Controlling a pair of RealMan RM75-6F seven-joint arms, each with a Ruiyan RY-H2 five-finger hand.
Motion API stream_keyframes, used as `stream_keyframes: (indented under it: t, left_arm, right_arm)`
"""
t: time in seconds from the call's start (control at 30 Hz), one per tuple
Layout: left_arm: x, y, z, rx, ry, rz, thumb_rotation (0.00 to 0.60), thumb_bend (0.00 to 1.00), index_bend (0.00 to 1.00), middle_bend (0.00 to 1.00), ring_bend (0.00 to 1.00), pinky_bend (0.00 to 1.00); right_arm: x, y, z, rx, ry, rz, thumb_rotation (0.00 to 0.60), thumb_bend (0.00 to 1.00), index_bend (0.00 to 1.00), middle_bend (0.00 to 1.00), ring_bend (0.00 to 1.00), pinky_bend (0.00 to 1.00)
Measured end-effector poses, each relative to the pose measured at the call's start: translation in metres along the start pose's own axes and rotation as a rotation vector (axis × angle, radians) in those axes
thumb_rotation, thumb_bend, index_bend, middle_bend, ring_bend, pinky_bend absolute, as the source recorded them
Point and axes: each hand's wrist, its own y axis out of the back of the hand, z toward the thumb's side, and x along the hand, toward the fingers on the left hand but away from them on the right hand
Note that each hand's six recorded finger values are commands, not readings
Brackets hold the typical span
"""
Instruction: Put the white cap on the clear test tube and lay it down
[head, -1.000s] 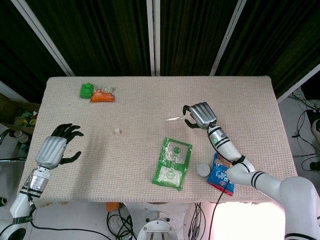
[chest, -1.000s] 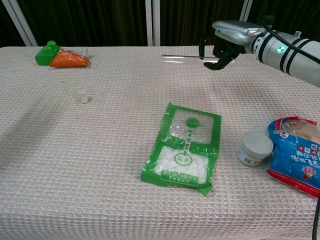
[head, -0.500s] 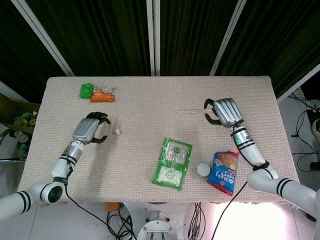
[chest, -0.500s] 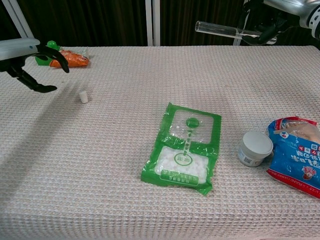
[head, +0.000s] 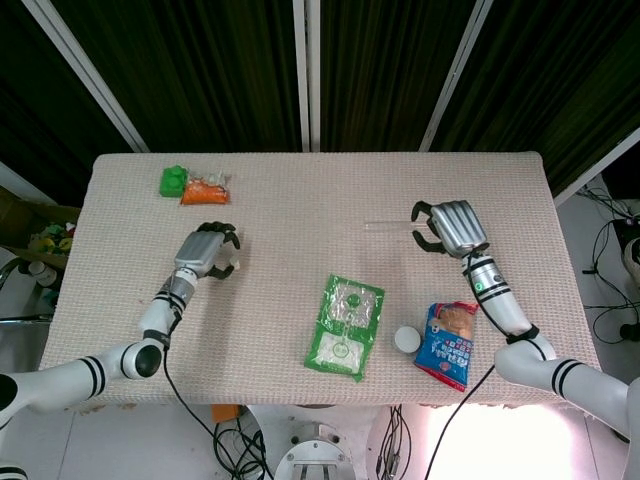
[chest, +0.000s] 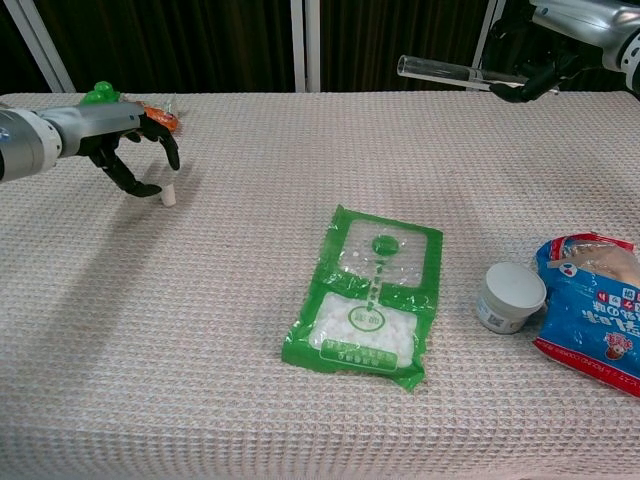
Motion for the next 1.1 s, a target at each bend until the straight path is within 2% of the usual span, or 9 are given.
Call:
stream_keyframes:
  t: [0.37,0.67,0.93,1.1]
  left_arm:
    - [0.003,-0.008,0.004,0.009,0.01,-0.014,0.6,0.41,0.43,0.14,0.1,0.1]
    - [0.003,-0.008,0.005,0.015,0.013,-0.013,0.6,0.41,0.46,0.14,0.1,0.1]
    - [0.005,-0.009,0.003,0.021,0.022,0.001,0.6,0.43,0.55,0.16,0.1,0.11]
    - [0.002,0.0,0.002,0.008,0.02,0.036,0.6,0.46,0.58,0.17,0.1,0.11]
  right_arm:
    - [0.0,-0.007,-0.003,-0.008,-0.003,0.009,0.6,0.66,0.89,1.0,1.0,1.0]
    - [0.001,-0.009,-0.006,-0.011,-0.009,0.015,0.6,0.66,0.89,1.0,1.0,1.0]
    - [0.001,-0.011,-0.008,-0.013,-0.01,0.019,0.6,0.66,0.89,1.0,1.0,1.0]
    - [0.003,-0.015,-0.005,-0.033,-0.004,0.021,0.6,0.67,0.91,1.0,1.0,1.0]
